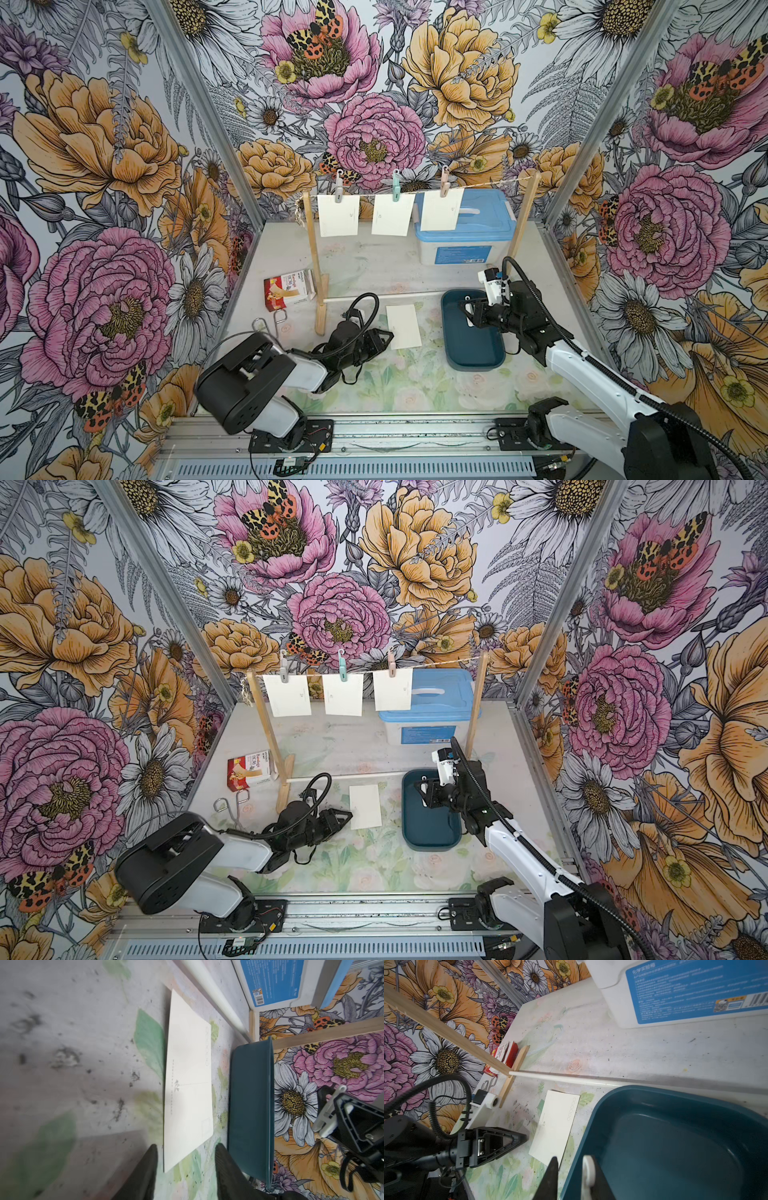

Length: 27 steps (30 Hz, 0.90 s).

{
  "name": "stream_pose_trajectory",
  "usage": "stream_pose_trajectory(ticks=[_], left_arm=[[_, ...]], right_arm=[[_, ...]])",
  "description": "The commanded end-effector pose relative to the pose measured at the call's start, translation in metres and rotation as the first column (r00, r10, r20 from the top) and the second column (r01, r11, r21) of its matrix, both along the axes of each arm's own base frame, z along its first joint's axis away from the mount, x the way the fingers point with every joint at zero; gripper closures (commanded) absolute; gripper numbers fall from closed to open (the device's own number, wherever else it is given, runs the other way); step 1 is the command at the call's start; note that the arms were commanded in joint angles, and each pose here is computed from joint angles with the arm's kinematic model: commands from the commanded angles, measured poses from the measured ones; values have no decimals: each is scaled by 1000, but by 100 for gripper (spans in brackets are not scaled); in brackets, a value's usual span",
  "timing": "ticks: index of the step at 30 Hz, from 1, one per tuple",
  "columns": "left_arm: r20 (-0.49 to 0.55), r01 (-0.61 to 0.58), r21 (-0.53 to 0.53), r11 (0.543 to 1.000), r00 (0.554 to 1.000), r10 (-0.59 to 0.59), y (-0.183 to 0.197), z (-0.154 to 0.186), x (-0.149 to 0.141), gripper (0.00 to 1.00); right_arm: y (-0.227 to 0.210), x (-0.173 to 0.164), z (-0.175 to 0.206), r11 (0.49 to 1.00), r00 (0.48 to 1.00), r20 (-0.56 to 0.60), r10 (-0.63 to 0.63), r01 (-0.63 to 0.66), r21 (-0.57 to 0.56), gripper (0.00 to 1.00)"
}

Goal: Remove the postcards from the strings
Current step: Place the postcard at the center of the board, then place the clamp in the storage box.

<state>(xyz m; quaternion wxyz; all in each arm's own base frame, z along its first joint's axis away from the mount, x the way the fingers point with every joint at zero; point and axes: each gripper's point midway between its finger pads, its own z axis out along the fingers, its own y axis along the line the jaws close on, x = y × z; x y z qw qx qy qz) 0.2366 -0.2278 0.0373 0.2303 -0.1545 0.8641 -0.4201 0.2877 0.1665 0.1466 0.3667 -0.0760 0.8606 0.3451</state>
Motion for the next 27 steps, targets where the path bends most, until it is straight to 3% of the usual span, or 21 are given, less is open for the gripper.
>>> stream_pose_trajectory(ticks=[1, 8, 11, 13, 20, 27], left_arm=[[-2, -27, 213, 977, 1000, 28, 28, -3, -4, 46], [120, -69, 348, 935, 992, 29, 58, 48, 6, 41], [186, -82, 344, 935, 982, 17, 59, 71, 10, 40], [233, -81, 326, 942, 972, 3, 56, 87, 13, 39], [393, -36, 281, 959, 916, -80, 27, 147, 27, 39], [521, 13, 253, 967, 841, -147, -15, 200, 48, 34]], right_arm=[[-4, 8, -13, 999, 999, -3, -37, 37, -31, 95], [-6, 18, -52, 991, 991, -92, -93, 84, -101, 89], [-3, 20, -60, 991, 990, -102, -94, 83, -106, 80], [-1, 19, -59, 990, 990, -98, -99, 88, -108, 67], [-7, 13, -27, 988, 992, -22, -120, 118, -103, 36], [-6, -2, 31, 995, 991, 100, -92, 94, -18, 22]])
